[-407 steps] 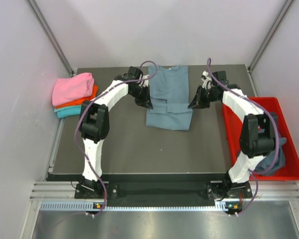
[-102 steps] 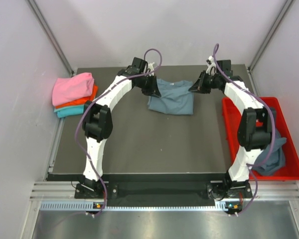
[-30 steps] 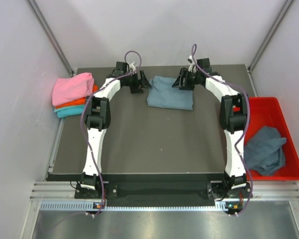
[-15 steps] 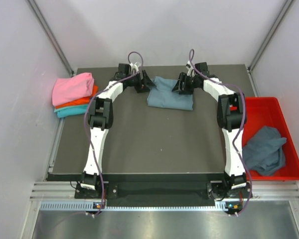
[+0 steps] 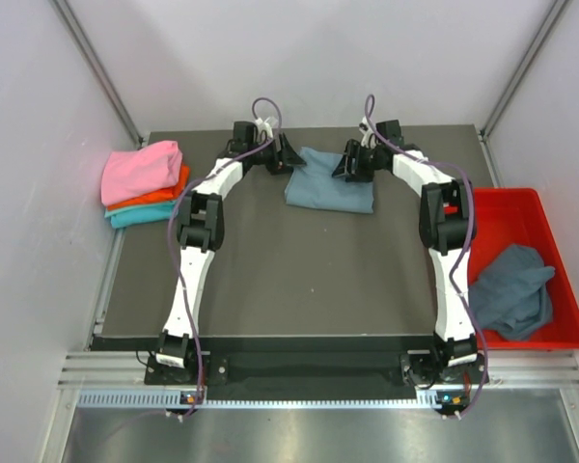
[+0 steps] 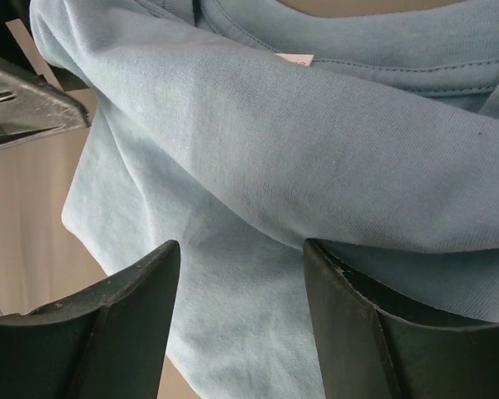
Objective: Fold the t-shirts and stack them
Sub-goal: Fold the tshirt, then neatly place the folded tshirt to the corner
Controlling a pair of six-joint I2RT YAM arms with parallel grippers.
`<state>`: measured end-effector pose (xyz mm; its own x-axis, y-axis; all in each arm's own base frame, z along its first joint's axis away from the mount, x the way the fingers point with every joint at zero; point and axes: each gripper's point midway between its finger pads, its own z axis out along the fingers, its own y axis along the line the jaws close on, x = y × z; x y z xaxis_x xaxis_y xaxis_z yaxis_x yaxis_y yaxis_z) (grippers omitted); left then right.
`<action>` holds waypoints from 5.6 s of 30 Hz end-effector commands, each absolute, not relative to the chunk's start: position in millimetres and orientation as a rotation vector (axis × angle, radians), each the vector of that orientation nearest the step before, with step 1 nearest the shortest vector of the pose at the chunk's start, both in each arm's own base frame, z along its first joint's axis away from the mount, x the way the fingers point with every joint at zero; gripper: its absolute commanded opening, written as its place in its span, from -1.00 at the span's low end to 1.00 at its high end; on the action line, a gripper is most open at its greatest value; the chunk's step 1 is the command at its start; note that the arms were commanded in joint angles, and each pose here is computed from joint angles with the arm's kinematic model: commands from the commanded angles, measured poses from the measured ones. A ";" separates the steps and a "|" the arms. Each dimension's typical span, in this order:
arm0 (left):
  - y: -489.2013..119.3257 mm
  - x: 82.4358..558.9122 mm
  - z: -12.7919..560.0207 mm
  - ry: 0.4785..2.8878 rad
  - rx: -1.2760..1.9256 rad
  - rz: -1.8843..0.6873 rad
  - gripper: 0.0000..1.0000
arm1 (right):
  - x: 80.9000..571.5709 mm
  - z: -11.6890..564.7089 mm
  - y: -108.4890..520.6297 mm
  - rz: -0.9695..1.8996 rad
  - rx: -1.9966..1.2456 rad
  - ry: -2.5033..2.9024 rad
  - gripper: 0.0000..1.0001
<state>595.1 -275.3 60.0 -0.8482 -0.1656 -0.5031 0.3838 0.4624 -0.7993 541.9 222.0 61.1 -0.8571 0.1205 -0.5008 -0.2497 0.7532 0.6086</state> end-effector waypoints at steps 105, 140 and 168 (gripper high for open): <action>-115.4 468.2 22.3 2.629 -0.129 -1.484 -0.34 | 436.2 78.9 372.2 1.208 -0.519 2.406 0.27; -15.3 461.7 205.5 2.529 0.343 -0.349 -1.00 | 447.5 149.1 304.3 0.935 -0.606 2.272 0.29; 75.2 514.1 331.7 2.172 0.203 0.096 -1.00 | 443.1 151.3 305.0 0.950 -0.604 2.260 0.29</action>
<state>505.2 61.2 267.8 -0.7080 0.1538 -0.6893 0.1455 0.9868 0.0707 441.2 301.7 110.3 -0.7770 -0.1877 -0.6009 -0.5492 0.6686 0.5013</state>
